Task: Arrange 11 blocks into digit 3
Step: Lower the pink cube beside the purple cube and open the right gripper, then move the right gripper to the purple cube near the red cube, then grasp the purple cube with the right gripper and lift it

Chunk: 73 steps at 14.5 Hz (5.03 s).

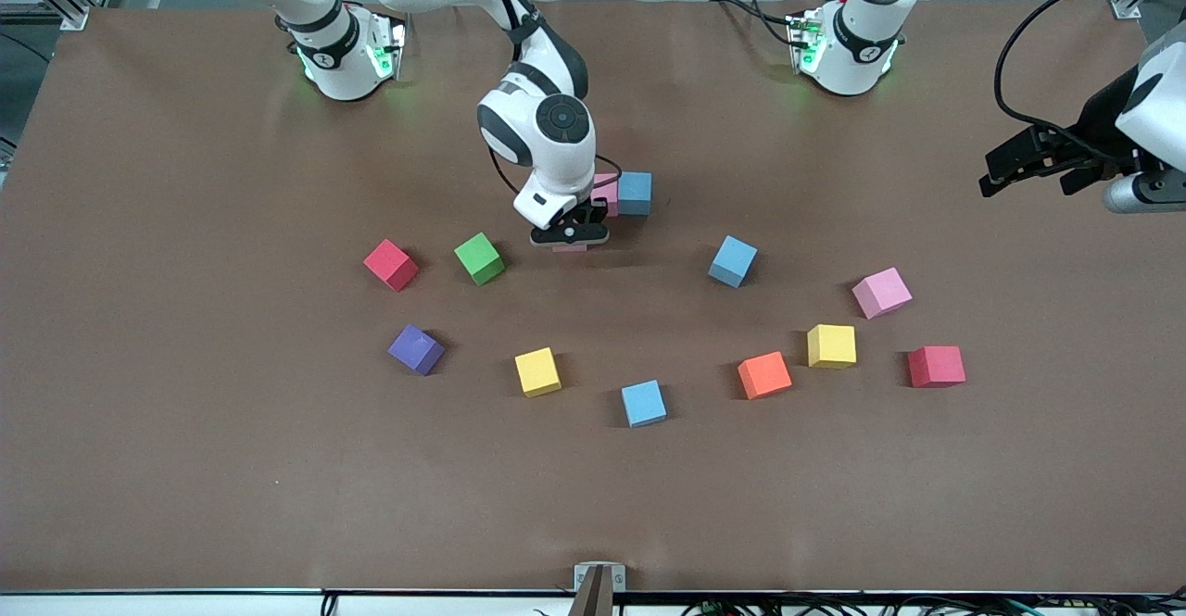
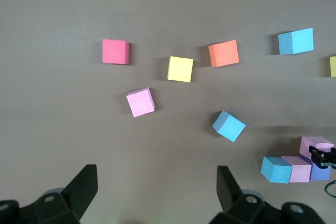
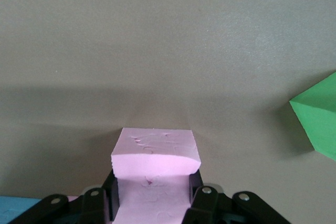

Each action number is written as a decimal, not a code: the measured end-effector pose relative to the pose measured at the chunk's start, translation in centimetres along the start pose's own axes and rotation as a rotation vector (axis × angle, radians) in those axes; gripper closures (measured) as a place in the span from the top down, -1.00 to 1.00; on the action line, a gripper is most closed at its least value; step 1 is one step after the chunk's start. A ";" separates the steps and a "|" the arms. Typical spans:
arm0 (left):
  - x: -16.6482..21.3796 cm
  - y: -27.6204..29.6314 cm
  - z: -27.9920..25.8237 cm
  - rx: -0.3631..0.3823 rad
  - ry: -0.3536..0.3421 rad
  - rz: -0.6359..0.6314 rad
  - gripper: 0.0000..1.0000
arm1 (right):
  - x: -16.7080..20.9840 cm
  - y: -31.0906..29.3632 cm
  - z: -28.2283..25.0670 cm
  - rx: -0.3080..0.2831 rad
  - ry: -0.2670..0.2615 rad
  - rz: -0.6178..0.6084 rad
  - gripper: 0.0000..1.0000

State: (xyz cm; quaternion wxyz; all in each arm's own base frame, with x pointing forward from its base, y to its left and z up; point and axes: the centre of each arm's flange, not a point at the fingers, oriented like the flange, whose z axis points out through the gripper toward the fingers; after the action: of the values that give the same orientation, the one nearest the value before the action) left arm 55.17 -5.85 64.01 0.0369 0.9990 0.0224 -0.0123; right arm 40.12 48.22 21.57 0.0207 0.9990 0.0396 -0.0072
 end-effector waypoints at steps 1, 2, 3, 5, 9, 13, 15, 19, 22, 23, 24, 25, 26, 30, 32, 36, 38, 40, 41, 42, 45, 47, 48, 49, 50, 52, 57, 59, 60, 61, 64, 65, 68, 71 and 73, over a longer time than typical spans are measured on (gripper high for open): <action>0.0 0.0 0.0 0.000 0.000 0.000 1.00 | 0.0 0.0 0.0 -0.001 -0.001 0.000 0.06; 0.0 0.0 0.0 0.000 0.000 0.000 1.00 | -0.1 0.0 0.0 -0.003 -0.002 0.000 0.06; 0.0 0.0 0.0 0.000 0.000 0.000 1.00 | -0.1 -0.1 0.0 -0.003 -0.003 0.001 0.06; 0.0 0.0 0.0 0.000 0.000 0.000 1.00 | -0.1 -0.1 0.0 -0.004 -0.004 0.010 0.06; 0.0 0.0 0.0 0.000 0.000 0.000 1.00 | -0.2 -0.1 0.0 -0.005 -0.005 0.015 0.06; 0.0 0.0 0.0 0.000 0.000 0.000 1.00 | -0.2 -0.1 0.1 -0.007 -0.006 0.014 0.16; 0.0 0.0 0.0 0.000 0.000 0.000 1.00 | -0.3 0.0 0.7 -0.014 -0.014 0.006 0.54; 0.0 0.0 0.0 0.000 0.000 0.000 1.00 | -0.1 -0.3 0.9 -0.016 -0.015 -0.005 1.00; 0.0 0.0 0.0 0.000 0.000 0.000 1.00 | 0.7 -0.6 -0.3 -0.034 -0.029 -0.001 1.00; 0.0 0.0 0.0 0.000 0.000 0.000 1.00 | 1.1 -0.6 -0.9 -0.041 -0.033 0.003 1.00; 0.0 0.0 0.0 0.000 0.000 -0.001 1.00 | 1.5 -0.6 -1.5 -0.049 -0.038 0.004 1.00; 0.0 0.0 0.0 0.000 0.000 -0.001 1.00 | 2.0 -0.4 -1.9 -0.055 -0.043 0.001 1.00; 0.0 0.0 0.0 0.000 0.000 -0.001 1.00 | 2.6 -0.1 -2.4 -0.059 -0.048 0.001 1.00; 0.0 -0.1 0.0 0.000 0.000 -0.001 1.00 | 6.5 3.5 -6.4 -0.051 -0.046 0.061 1.00; 0.0 -0.1 0.0 0.000 0.000 -0.002 1.00 | 8.5 6.2 -8.1 -0.037 -0.033 0.111 1.00; 0.0 -0.2 0.0 0.000 0.000 -0.003 1.00 | 13.9 14.5 -9.1 -0.034 -0.013 0.243 1.00; 0.0 -0.2 0.0 0.000 0.000 -0.003 1.00 | 17.0 20.6 -9.1 -0.039 0.009 0.322 1.00; 0.0 -0.2 0.0 0.000 0.000 -0.003 1.00 | 19.1 25.3 -9.3 -0.020 0.035 0.389 1.00; 0.0 -0.2 0.0 0.000 0.000 -0.004 1.00 | 19.7 27.0 -9.1 -0.019 0.036 0.416 1.00; 0.0 -0.2 0.0 0.000 0.000 -0.004 1.00 | 20.1 28.3 -8.7 -0.018 0.036 0.437 1.00; 0.0 -0.2 0.0 0.000 0.000 -0.004 1.00 | 20.8 29.6 -5.9 -0.012 0.042 0.458 1.00; 0.0 -0.2 0.0 0.000 0.000 -0.004 1.00 | 20.9 29.6 -3.3 -0.003 0.043 0.469 1.00; 0.0 -0.2 0.0 0.000 0.000 -0.004 1.00 | 20.8 29.6 -2.0 0.006 0.050 0.480 1.00; 0.0 -0.2 0.0 0.000 0.000 -0.004 1.00 | 20.7 29.6 -0.9 0.013 0.053 0.496 1.00; 0.0 -0.2 0.0 0.000 0.000 -0.004 1.00 | 20.6 29.6 0.1 0.015 0.051 0.518 1.00; 0.0 -0.2 0.0 0.000 0.000 -0.004 1.00 | 20.4 29.2 1.1 0.019 0.049 0.551 1.00; 0.0 -0.3 0.0 0.000 0.000 -0.005 1.00 | 20.1 29.2 1.5 0.018 0.042 0.569 1.00; 0.0 -0.3 0.0 0.000 0.000 -0.005 1.00 | 19.9 29.2 1.8 0.014 0.036 0.571 0.90; 0.0 -0.3 0.0 0.000 0.000 -0.005 1.00 | 19.8 29.3 1.9 0.013 0.035 0.572 0.76; 0.0 -0.3 0.0 0.000 0.000 -0.005 1.00 | 19.8 29.3 1.9 0.013 0.034 0.572 0.52; 0.0 -0.3 0.0 0.000 0.000 -0.005 1.00 | 19.8 29.2 1.8 0.014 0.035 0.574 0.18; 0.0 -0.3 0.0 0.000 0.000 -0.005 1.00 | 19.8 29.2 1.8 0.014 0.035 0.573 0.17; 0.0 -0.3 0.0 0.000 0.000 -0.005 1.00 | 19.7 28.9 1.7 0.016 0.034 0.564 0.07; 0.0 -0.3 0.0 0.000 0.000 -0.006 1.00 | 19.1 26.7 1.5 0.016 0.027 0.460 0.07; 0.0 -0.3 0.0 0.000 0.000 -0.006 1.00 | 18.6 24.6 1.0 0.007 0.010 0.345 0.07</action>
State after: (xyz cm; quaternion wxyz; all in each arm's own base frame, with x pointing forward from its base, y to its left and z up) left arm 55.20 -5.54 63.99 0.0369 0.9989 0.0252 -0.0123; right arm 60.63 25.18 21.29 0.0181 0.9910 -0.1323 0.0014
